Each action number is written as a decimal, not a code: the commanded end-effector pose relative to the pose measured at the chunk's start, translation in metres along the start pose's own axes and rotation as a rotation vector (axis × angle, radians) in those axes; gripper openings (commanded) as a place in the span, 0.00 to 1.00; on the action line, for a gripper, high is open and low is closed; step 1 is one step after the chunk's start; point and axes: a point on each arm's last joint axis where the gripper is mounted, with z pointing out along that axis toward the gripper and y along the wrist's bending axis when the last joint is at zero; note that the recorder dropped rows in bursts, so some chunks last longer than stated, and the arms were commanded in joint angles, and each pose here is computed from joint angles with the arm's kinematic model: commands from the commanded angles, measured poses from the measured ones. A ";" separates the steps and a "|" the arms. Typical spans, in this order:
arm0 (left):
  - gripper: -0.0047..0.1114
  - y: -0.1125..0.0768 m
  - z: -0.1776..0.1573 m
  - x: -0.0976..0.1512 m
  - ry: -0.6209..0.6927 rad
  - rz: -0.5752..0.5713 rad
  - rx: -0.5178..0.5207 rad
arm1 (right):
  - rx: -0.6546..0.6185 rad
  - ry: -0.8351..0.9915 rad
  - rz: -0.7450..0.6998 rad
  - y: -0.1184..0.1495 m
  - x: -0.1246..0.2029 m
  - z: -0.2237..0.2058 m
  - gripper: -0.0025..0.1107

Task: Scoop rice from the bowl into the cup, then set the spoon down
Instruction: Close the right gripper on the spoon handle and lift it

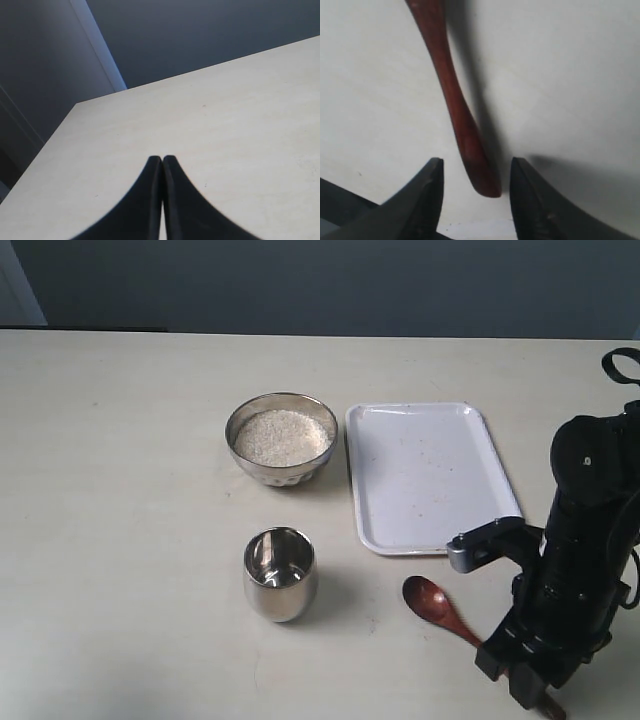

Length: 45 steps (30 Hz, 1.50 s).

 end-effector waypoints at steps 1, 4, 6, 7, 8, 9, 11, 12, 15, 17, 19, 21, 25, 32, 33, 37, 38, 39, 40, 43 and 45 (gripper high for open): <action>0.04 0.000 -0.001 -0.002 -0.014 -0.006 -0.001 | 0.000 0.000 -0.005 0.000 0.000 0.002 0.39; 0.04 0.000 -0.001 -0.002 -0.014 -0.006 -0.001 | 0.000 0.000 -0.005 0.000 0.000 0.002 0.39; 0.04 0.000 -0.001 -0.002 -0.014 -0.006 -0.001 | 0.002 0.001 -0.006 0.000 0.000 0.002 0.39; 0.04 0.000 -0.001 -0.002 -0.014 -0.006 -0.001 | 0.002 0.001 -0.006 0.000 0.000 0.002 0.39; 0.04 0.000 -0.001 -0.002 -0.014 -0.006 -0.001 | 0.003 -0.003 -0.006 0.000 0.000 0.002 0.39; 0.04 0.000 -0.001 -0.002 -0.014 -0.006 -0.001 | 0.005 -0.008 -0.002 0.000 0.001 0.005 0.39; 0.04 0.000 -0.001 -0.002 -0.014 -0.006 -0.001 | 0.013 -0.017 0.005 -0.001 0.006 0.013 0.39; 0.04 0.000 -0.001 -0.002 -0.014 -0.006 -0.001 | 0.013 -0.024 0.009 -0.001 0.007 0.015 0.39; 0.04 0.000 -0.001 -0.002 -0.014 -0.006 -0.001 | 0.009 -0.077 0.029 -0.001 0.002 0.015 0.39; 0.04 0.000 -0.001 -0.002 -0.014 -0.006 -0.001 | 0.008 -0.095 0.035 -0.001 0.001 0.015 0.39; 0.04 0.000 -0.001 -0.002 -0.014 -0.006 -0.001 | 0.010 -0.115 0.040 -0.001 -0.001 0.015 0.39; 0.04 0.000 -0.001 -0.002 -0.014 -0.006 -0.001 | 0.009 -0.128 0.045 -0.001 -0.002 0.014 0.39; 0.04 0.000 -0.001 -0.002 -0.014 -0.006 -0.001 | 0.009 -0.135 0.046 -0.001 -0.003 0.014 0.31; 0.04 0.000 -0.001 -0.002 -0.014 -0.006 -0.001 | 0.004 -0.120 0.049 -0.001 -0.002 0.015 0.01; 0.04 0.000 -0.001 -0.002 -0.014 -0.006 -0.001 | 0.000 -0.115 0.051 0.000 -0.001 0.015 0.01; 0.04 0.000 -0.001 -0.002 -0.014 -0.006 -0.001 | -0.018 -0.064 0.049 0.001 0.003 0.014 0.01; 0.04 0.000 -0.001 -0.002 -0.014 -0.006 -0.001 | -0.028 -0.042 0.046 0.002 0.003 0.012 0.01; 0.04 0.000 -0.001 -0.002 -0.014 -0.006 -0.001 | -0.035 -0.026 0.044 0.003 0.003 0.010 0.01; 0.04 0.000 -0.001 -0.002 -0.014 -0.006 -0.001 | -0.046 -0.003 0.035 0.004 0.004 0.007 0.01; 0.04 0.000 -0.001 -0.002 -0.014 -0.006 -0.001 | -0.059 0.061 0.000 0.007 0.006 -0.004 0.01; 0.04 0.000 -0.001 -0.002 -0.014 -0.006 -0.001 | -0.037 0.066 -0.026 0.006 0.005 -0.014 0.01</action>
